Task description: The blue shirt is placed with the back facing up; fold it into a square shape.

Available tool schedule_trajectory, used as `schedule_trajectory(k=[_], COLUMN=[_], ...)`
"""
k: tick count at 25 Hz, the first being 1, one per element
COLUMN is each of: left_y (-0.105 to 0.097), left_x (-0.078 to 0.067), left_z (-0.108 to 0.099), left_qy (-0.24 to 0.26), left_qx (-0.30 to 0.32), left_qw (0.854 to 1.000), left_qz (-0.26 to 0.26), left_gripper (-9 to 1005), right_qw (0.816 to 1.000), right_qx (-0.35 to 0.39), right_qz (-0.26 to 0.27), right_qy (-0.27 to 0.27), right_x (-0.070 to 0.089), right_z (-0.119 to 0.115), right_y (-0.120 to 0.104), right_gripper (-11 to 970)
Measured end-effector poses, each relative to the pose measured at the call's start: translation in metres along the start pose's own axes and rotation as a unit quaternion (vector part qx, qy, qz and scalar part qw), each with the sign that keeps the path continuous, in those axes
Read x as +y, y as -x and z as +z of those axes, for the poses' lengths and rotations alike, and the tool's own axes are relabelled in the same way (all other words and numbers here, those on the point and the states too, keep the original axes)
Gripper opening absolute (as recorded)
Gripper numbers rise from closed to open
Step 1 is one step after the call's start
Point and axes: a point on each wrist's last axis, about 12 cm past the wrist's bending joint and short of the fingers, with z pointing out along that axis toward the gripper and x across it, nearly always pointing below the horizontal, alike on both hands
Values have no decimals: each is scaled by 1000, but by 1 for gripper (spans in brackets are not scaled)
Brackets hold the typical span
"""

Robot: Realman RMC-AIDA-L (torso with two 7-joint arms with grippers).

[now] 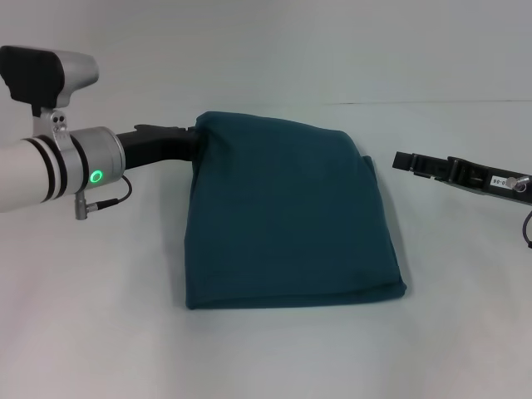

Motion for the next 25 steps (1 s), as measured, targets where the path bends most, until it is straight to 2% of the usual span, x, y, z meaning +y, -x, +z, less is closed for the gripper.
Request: schedule_trajectory(k=[19,24,25], left_y=[2,-2,-1], left_x=[1,12,17], left_z=[-1,-17,-23], left_qy=[9,40,51], left_qx=[-7,-32,-43], left_qw=[1000,999,998], left_qz=[4,-13,-20], left_gripper=[26,32,68], right_qw=[1000,1000,1000], right_qx=[-1,-1,0], right_qz=[-1,0,0], right_qy=[-3,-2,-2], right_x=[0,1,1], right_z=[3,3,3], right_y=[-1,-2,-2], right_gripper=[689,692,693])
